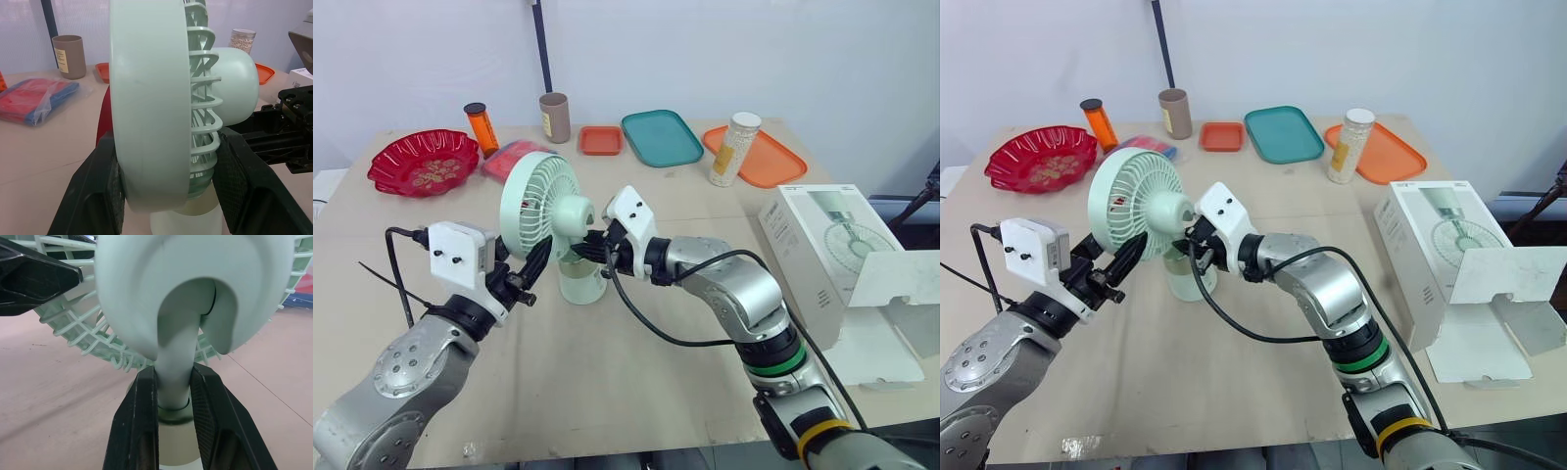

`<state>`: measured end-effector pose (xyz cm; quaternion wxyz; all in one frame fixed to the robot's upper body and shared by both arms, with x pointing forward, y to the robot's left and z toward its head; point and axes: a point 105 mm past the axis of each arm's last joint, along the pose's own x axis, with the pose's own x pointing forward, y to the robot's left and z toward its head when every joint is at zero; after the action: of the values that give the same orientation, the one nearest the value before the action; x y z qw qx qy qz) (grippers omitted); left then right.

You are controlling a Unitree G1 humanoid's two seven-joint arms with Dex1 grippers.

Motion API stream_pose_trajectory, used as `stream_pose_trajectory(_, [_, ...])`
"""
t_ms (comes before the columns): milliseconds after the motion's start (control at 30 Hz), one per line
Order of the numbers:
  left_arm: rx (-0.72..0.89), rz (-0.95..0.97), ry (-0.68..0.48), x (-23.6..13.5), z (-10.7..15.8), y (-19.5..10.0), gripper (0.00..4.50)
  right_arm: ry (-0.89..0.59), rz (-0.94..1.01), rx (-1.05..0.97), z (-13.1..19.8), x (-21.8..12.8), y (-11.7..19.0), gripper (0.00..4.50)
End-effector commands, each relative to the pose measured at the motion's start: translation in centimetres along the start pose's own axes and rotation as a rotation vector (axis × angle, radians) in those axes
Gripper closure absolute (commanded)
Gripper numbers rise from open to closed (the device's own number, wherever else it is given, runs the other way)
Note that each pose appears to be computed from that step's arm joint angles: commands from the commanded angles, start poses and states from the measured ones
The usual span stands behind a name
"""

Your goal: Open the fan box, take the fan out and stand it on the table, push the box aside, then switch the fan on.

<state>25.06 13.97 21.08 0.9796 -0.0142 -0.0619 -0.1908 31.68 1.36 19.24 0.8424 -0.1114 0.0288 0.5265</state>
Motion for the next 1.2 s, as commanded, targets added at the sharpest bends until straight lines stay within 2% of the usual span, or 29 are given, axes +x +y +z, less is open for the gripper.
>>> stream_pose_trajectory(33, [0.023,-0.03,-0.071,-0.3,1.7,-0.9,2.59,-0.057,0.016,-0.034,1.6,-0.1,0.5,4.15])
stream_pose_trajectory(200, [0.031,-0.034,-0.073,-0.4,1.8,-0.8,2.59,-0.053,0.015,-0.031,1.4,-0.1,0.5,4.15])
stream_pose_trajectory(267, [0.033,-0.027,-0.079,-0.6,2.0,-0.6,1.57,-0.052,0.015,-0.03,1.3,-0.1,0.4,4.15])
stream_pose_trajectory(433, [0.031,-0.018,-0.083,-1.2,2.3,0.0,0.03,-0.05,0.018,-0.03,1.2,-0.1,0.2,4.15])
stream_pose_trajectory(800, [0.025,-0.028,-0.093,-3.8,3.7,0.9,0.03,-0.048,0.022,-0.027,0.7,-0.3,-0.3,4.15])
stream_pose_trajectory(900, [-0.023,-0.064,-0.099,-4.8,4.5,1.0,0.03,-0.048,0.022,-0.027,0.5,-0.3,-0.6,4.15])
stream_pose_trajectory(1033, [-0.012,-0.155,-0.027,-6.4,4.8,0.5,0.03,-0.049,0.03,-0.033,0.3,-0.2,-0.7,4.15])
stream_pose_trajectory(1200, [0.03,-0.025,0.002,-7.8,5.3,3.9,0.03,-0.065,0.037,-0.038,0.6,-0.3,-0.8,4.15])
